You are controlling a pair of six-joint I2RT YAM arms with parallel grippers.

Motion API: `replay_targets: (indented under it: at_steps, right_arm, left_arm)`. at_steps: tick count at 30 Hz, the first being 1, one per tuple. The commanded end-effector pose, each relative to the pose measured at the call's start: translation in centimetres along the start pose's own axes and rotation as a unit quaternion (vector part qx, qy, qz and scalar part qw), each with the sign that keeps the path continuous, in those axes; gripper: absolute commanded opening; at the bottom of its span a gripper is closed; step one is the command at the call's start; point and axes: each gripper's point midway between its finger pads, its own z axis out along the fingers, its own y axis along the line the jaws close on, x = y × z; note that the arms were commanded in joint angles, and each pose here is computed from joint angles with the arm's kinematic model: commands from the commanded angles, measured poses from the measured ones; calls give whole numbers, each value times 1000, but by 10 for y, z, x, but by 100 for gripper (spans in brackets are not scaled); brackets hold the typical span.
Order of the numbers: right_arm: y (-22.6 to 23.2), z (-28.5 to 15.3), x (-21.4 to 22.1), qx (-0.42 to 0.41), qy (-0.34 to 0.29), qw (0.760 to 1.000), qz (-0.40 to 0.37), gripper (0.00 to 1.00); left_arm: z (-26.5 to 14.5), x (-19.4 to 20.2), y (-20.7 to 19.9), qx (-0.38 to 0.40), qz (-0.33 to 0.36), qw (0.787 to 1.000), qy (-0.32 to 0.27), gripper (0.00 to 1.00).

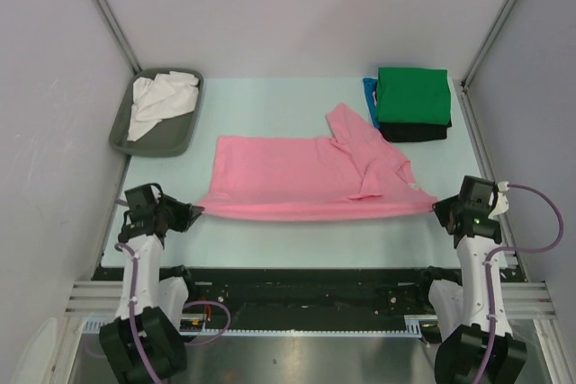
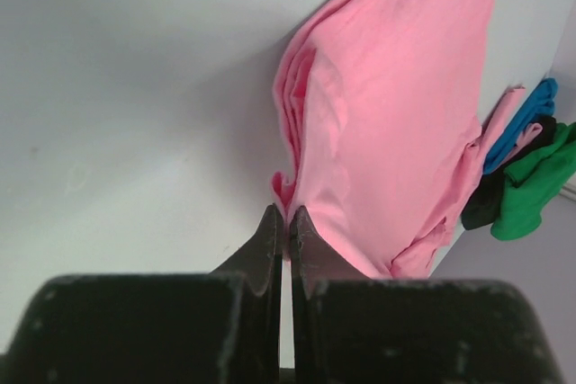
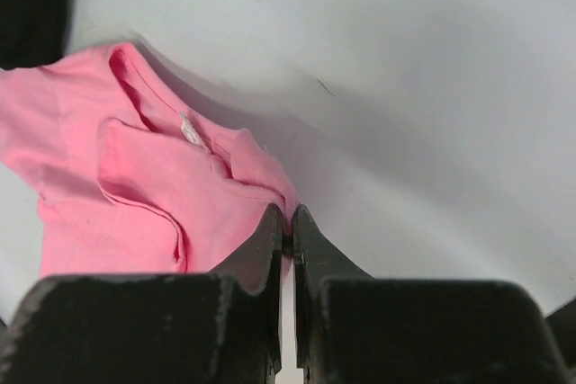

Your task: Fold and stack the t-shirts

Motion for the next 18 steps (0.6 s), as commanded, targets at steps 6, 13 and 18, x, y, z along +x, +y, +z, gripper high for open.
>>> replay_targets:
  at_steps: [6,13,18]
  right_arm:
    - [-28,-17,13,20,-1,1000,-12,0]
    - [-25,-31,33,1,23,999,-23,96]
    - [9,-65,13,-69,-4,997,-32,100]
  left_arm:
    - [-16,25,46,-43,-11,999,-16,2]
    - [-30,35,48,-36,-24,999,-22,55]
    - [-53,33,23,-13,-8,1000,-21,100]
